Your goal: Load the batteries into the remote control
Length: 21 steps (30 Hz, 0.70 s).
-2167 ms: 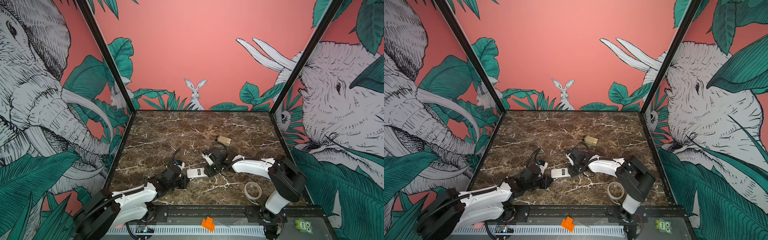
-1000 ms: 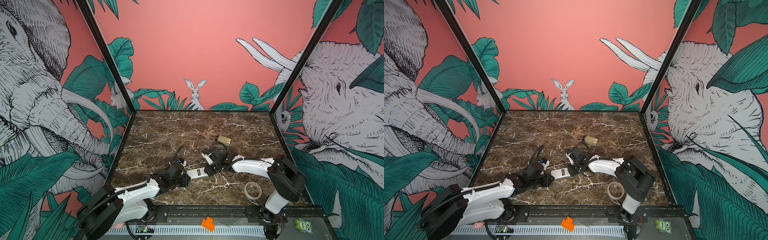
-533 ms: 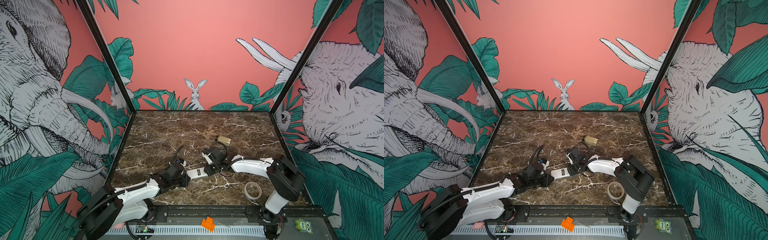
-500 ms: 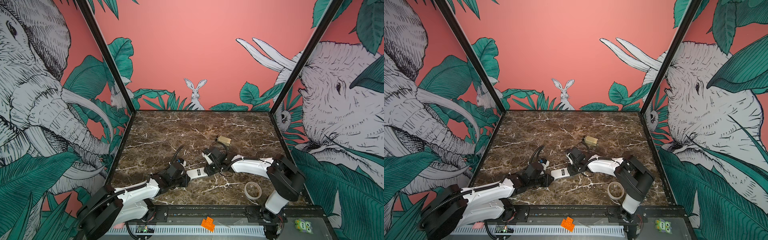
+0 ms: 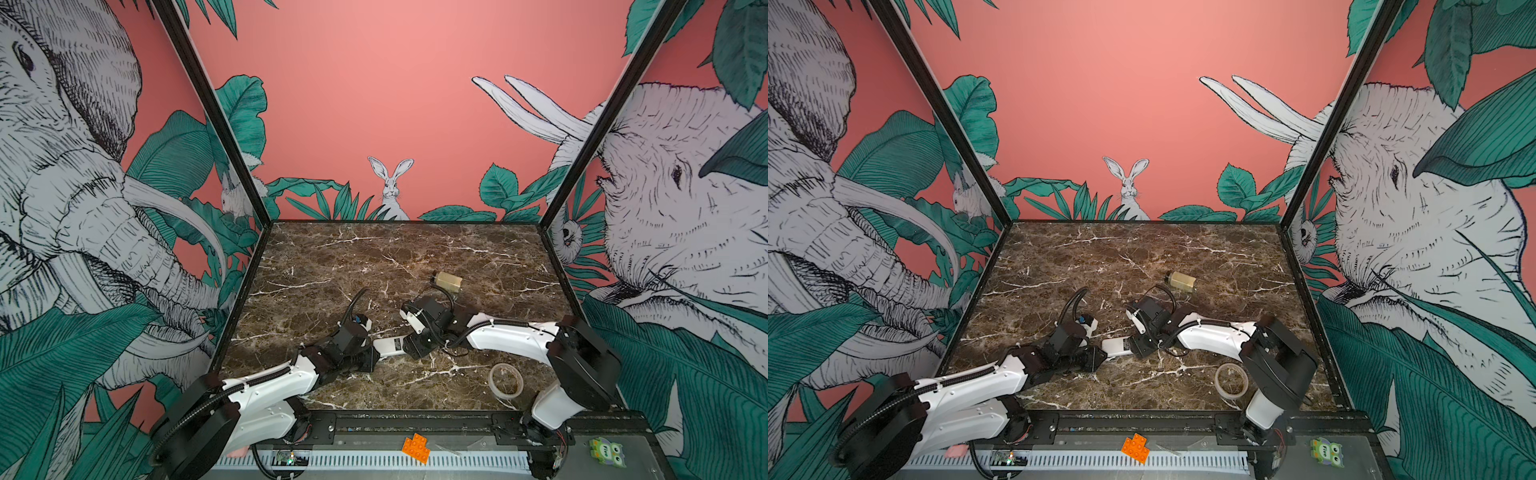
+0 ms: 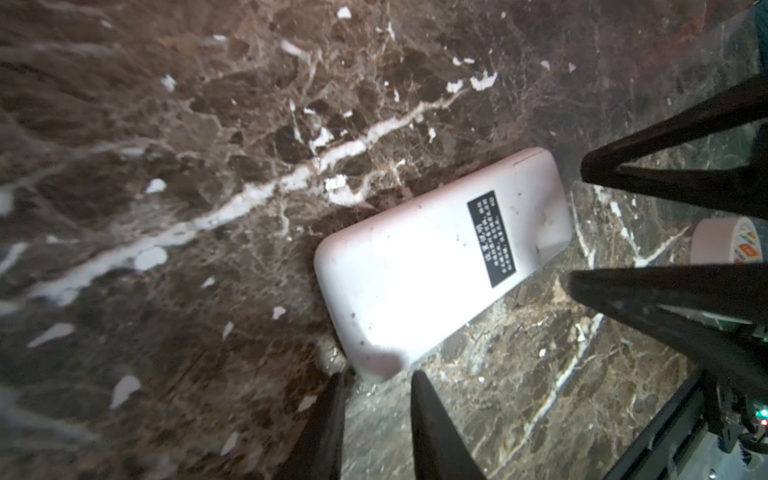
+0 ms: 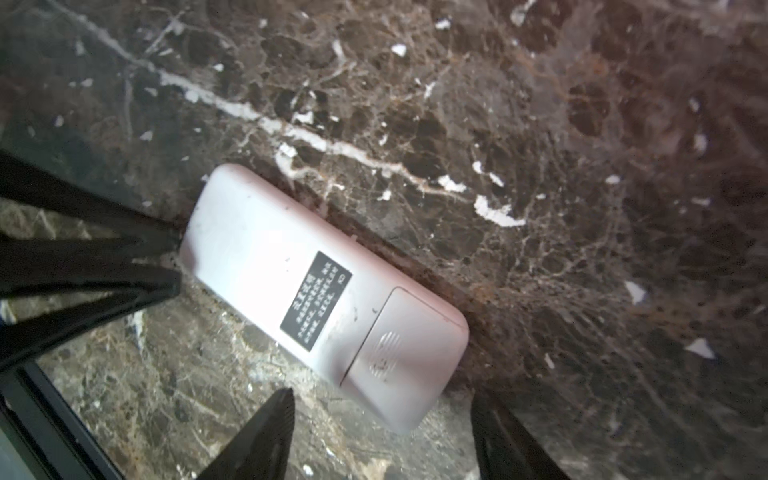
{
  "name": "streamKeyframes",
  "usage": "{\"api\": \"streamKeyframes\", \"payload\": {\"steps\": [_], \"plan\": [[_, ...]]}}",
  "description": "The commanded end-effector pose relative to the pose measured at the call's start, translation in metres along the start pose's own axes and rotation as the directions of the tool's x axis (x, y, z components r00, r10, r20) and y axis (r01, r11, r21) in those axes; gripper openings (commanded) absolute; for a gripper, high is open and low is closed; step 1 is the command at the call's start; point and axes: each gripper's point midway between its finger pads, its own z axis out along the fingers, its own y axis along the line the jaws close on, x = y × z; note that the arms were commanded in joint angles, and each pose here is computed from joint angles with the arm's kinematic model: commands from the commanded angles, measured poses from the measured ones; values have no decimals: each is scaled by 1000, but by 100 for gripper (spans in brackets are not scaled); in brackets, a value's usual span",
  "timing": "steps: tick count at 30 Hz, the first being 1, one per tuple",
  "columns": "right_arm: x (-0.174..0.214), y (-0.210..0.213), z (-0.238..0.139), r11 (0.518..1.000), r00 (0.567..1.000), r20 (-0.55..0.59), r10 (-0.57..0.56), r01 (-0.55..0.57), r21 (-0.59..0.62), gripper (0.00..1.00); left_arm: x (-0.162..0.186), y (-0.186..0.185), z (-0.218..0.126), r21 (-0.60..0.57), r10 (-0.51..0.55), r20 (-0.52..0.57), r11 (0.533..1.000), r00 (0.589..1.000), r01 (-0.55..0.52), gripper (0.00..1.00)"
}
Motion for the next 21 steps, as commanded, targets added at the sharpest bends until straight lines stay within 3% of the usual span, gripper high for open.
{"api": "streamKeyframes", "payload": {"steps": [1, 5, 9, 12, 21], "plan": [[-7, 4, -10, 991, 991, 37, -129, 129, -15, 78, -6, 5, -13, -39, 7, 10, 999, 1000, -6, 38], [-14, 20, -9, 950, 952, 89, -291, 299, -90, 84, -10, 9, -27, -66, 0, 21, 998, 1000, 1, 46], [-17, 34, -9, 873, 885, 109, -452, 464, -150, 86, -12, 10, -37, -61, -13, 30, 998, 999, 15, 59], [-12, 33, 2, 822, 837, 65, -543, 545, -164, 86, -11, 13, -44, -69, -24, 31, 997, 999, 26, 66], [-5, 19, 26, 751, 755, -43, -654, 641, -162, 86, -12, 12, -57, -41, -33, 51, 999, 998, 35, 83]]}}
